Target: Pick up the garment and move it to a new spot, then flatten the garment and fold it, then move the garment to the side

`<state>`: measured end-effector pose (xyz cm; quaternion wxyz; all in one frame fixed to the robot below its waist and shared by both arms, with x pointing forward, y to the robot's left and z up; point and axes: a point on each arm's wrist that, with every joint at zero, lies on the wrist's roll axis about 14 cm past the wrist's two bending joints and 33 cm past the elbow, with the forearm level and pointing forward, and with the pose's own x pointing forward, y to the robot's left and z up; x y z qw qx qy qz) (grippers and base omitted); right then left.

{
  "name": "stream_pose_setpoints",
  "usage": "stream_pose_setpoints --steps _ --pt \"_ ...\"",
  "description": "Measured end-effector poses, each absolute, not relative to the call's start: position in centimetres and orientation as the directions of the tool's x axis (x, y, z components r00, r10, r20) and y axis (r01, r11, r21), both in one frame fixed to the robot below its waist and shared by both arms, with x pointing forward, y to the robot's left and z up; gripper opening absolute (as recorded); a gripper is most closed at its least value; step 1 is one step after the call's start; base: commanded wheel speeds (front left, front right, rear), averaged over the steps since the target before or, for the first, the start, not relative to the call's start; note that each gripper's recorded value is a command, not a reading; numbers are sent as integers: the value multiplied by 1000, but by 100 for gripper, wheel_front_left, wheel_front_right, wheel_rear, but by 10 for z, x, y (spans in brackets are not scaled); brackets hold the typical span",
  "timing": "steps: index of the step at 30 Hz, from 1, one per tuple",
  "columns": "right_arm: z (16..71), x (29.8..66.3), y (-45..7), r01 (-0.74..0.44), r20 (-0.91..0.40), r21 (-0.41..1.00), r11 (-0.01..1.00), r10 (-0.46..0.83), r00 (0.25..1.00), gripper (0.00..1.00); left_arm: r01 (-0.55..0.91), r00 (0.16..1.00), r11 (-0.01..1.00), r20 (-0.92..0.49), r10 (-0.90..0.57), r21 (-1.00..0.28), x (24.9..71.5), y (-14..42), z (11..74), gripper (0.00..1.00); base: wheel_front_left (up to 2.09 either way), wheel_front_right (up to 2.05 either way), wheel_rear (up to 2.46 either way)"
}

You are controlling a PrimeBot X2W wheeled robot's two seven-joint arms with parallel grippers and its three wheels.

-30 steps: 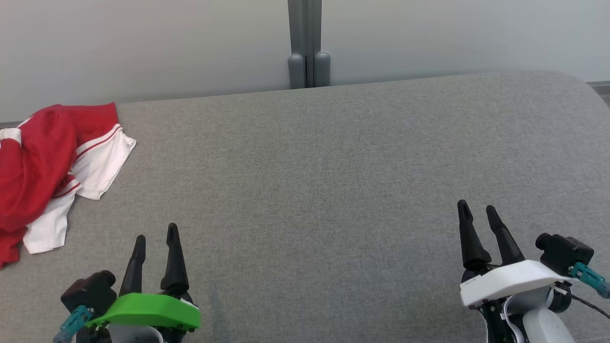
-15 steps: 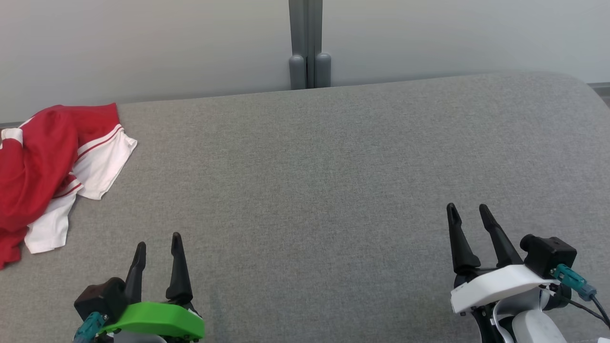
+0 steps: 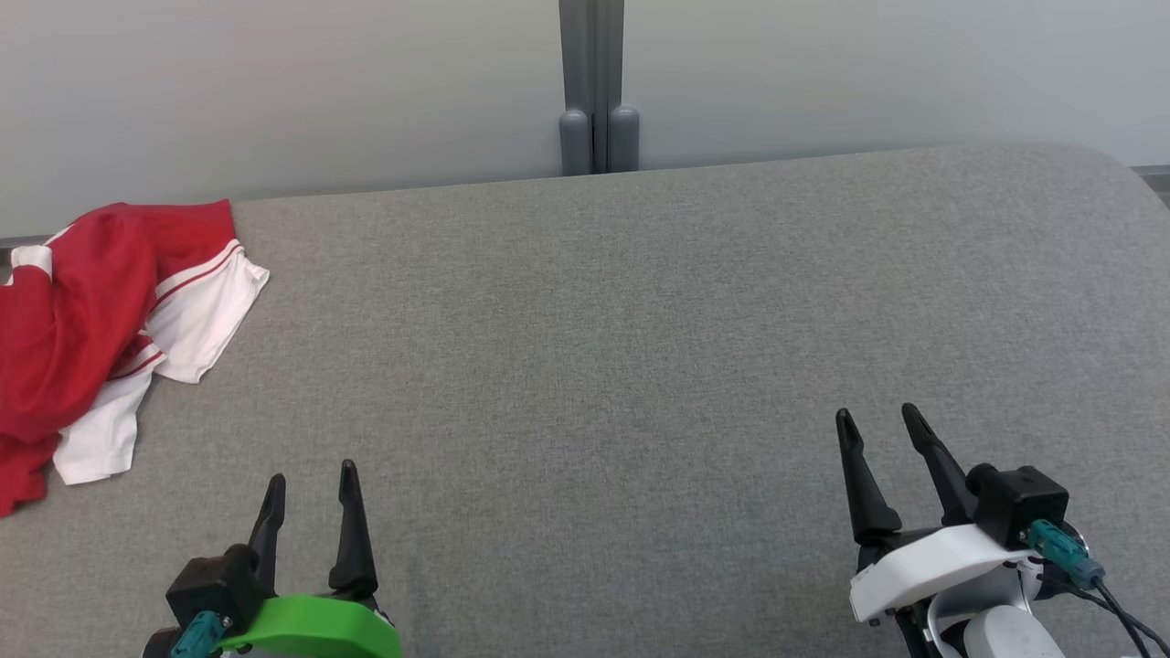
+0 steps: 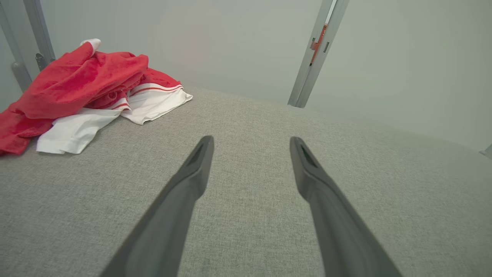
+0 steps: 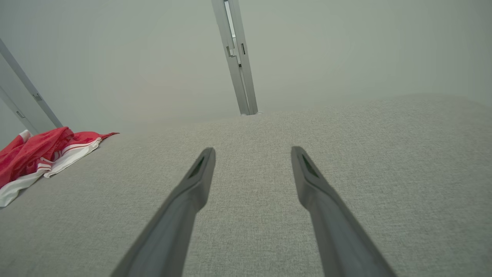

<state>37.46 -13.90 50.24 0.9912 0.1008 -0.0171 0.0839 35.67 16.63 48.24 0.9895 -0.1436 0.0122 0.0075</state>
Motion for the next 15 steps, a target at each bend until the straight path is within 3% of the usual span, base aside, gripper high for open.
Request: stream_pose_setpoints --steps 15 --pt "505 371 -132 -204 68 79 976 199 978 100 -2 1000 975 -9 0 -224 353 164 482 100 0 0 0"
